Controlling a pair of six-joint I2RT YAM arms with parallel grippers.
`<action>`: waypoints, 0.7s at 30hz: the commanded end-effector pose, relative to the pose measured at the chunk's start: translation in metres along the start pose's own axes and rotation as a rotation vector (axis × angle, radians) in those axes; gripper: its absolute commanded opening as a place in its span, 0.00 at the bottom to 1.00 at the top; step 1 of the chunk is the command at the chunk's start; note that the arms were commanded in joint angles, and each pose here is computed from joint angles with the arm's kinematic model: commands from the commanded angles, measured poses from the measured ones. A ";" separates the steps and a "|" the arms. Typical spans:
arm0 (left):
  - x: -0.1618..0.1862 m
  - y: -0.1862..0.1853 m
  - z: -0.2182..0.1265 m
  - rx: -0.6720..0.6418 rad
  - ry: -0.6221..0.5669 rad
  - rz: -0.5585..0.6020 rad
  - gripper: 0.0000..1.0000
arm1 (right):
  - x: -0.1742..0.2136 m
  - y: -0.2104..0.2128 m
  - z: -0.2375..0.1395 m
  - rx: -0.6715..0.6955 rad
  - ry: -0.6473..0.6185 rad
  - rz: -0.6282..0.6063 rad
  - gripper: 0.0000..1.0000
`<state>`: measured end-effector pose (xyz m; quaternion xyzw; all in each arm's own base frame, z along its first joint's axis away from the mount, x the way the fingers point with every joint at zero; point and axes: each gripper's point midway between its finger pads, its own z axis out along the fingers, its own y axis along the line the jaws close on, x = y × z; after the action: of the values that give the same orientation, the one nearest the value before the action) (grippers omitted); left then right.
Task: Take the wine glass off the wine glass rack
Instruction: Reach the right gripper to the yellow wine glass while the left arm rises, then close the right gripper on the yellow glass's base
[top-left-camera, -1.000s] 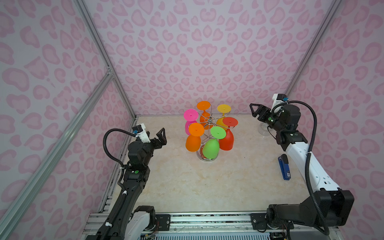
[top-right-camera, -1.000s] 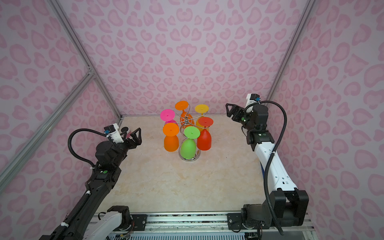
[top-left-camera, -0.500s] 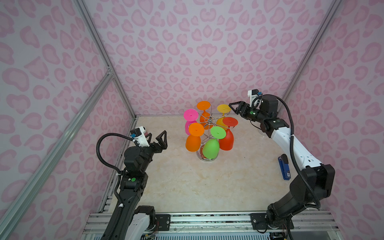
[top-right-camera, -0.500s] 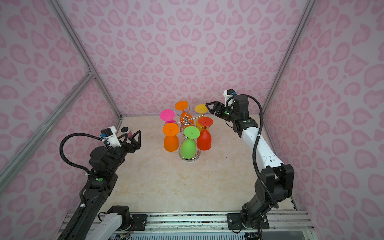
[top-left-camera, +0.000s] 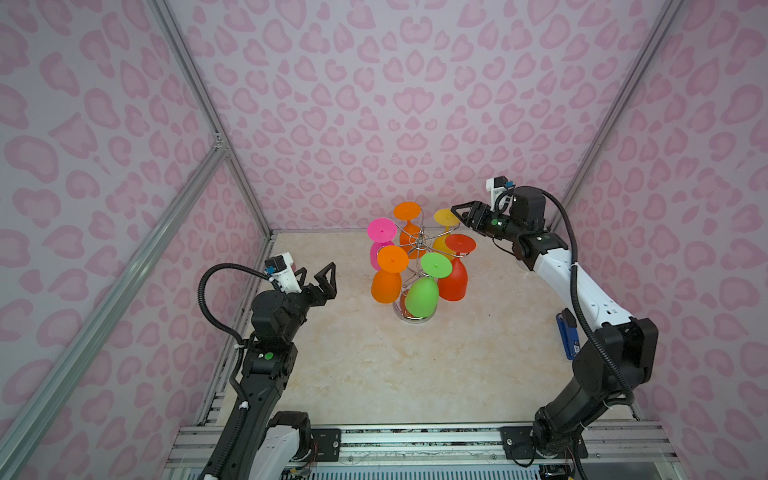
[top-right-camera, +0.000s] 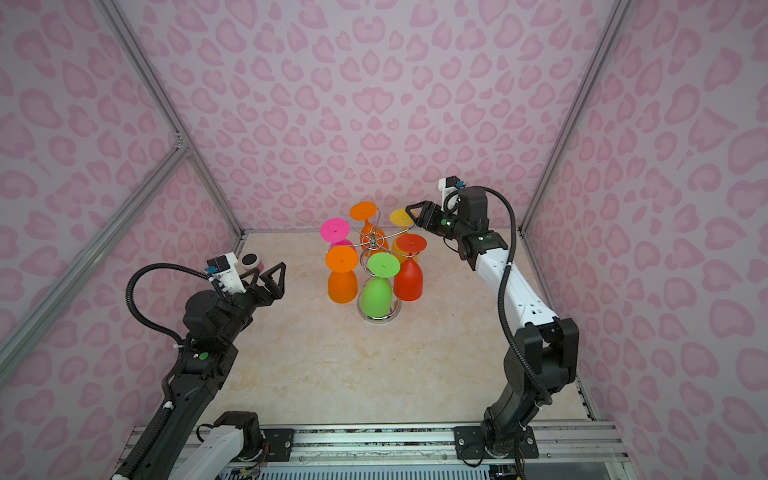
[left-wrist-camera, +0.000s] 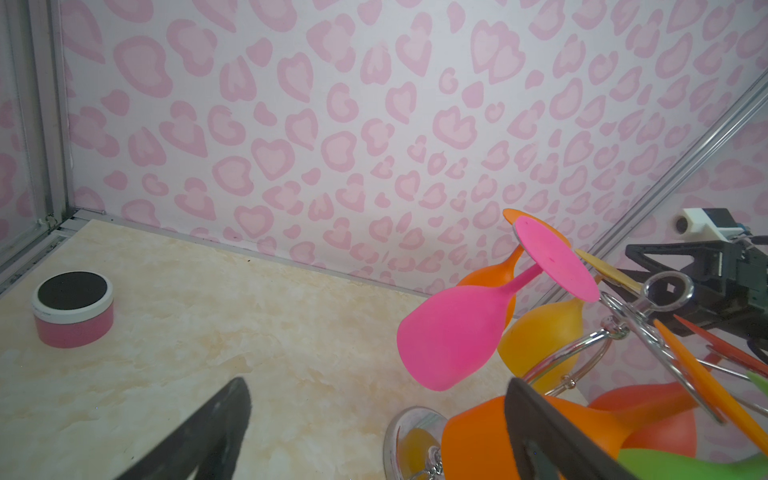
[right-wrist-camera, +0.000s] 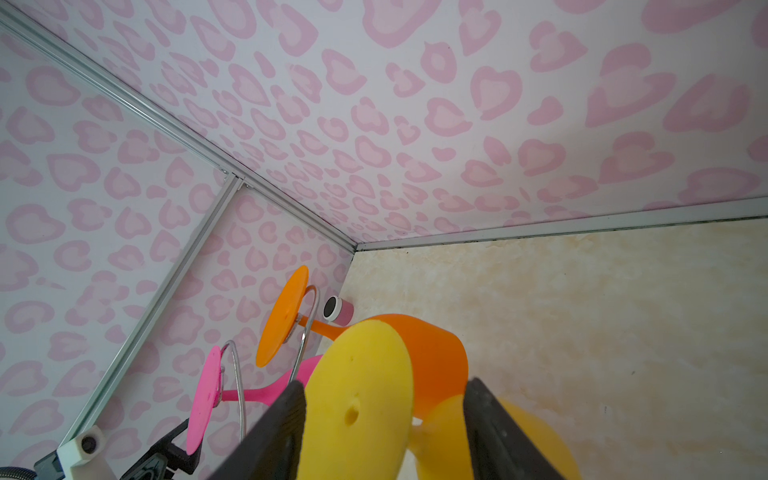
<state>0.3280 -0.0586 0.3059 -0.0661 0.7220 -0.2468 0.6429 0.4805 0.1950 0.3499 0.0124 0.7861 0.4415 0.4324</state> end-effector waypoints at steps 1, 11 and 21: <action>-0.001 -0.001 0.002 0.008 -0.004 0.007 0.97 | -0.001 0.002 0.002 -0.012 -0.001 -0.003 0.58; 0.004 0.002 0.004 -0.004 0.009 0.008 0.97 | 0.002 0.008 0.006 -0.047 0.021 0.008 0.45; 0.006 0.005 0.006 -0.015 0.014 0.011 0.97 | 0.005 0.008 0.007 -0.049 0.041 0.014 0.30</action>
<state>0.3329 -0.0595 0.2974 -0.0675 0.7310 -0.2436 0.6338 0.4795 0.2051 0.3505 0.0017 0.7843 0.4579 0.4186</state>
